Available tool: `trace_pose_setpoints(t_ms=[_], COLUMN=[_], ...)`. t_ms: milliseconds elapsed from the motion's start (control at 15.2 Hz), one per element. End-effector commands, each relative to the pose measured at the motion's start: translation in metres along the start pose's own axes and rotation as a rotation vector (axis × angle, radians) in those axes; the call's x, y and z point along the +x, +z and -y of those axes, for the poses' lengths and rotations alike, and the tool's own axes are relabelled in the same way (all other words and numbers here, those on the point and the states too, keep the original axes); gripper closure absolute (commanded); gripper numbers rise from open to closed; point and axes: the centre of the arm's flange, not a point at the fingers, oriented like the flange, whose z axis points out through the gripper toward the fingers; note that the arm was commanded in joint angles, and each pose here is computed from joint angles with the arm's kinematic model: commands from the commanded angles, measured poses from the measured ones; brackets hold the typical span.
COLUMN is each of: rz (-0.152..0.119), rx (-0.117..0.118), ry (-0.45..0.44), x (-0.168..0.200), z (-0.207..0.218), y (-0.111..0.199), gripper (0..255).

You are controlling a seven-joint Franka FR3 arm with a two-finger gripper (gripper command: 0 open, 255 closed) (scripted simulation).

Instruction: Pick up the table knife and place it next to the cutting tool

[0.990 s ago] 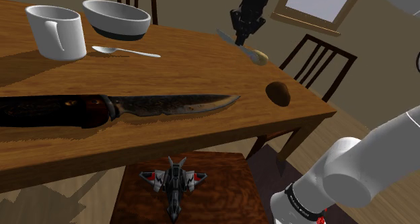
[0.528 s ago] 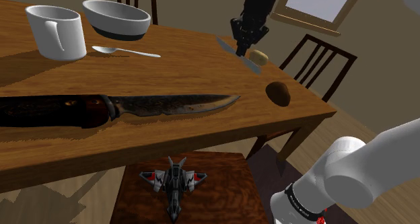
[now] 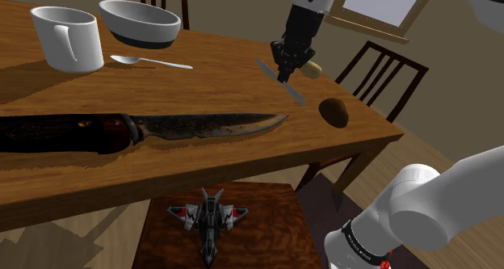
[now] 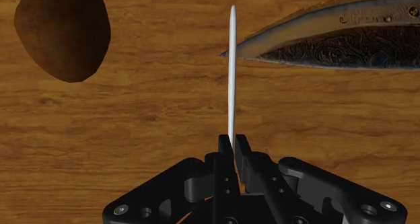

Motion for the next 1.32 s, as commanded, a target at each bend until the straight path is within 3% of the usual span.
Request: trace_pose_setpoints(t_ms=[0, 330, 792, 858, 1188, 1254], rz=[-0.001, -0.001, -0.001, -0.001, -0.001, -0.001], rx=[0.000, 0.000, 0.000, 0.000, 0.000, 0.000], ry=[0.000, 0.000, 0.000, 0.000, 0.000, 0.000], x=[0.001, 0.002, 0.002, 0.002, 0.002, 0.002], z=[0.000, 0.000, 0.000, 0.000, 0.000, 0.000], y=[0.010, 0.037, 0.037, 0.037, 0.037, 0.023], gripper=[255, 255, 255, 0, 0, 0])
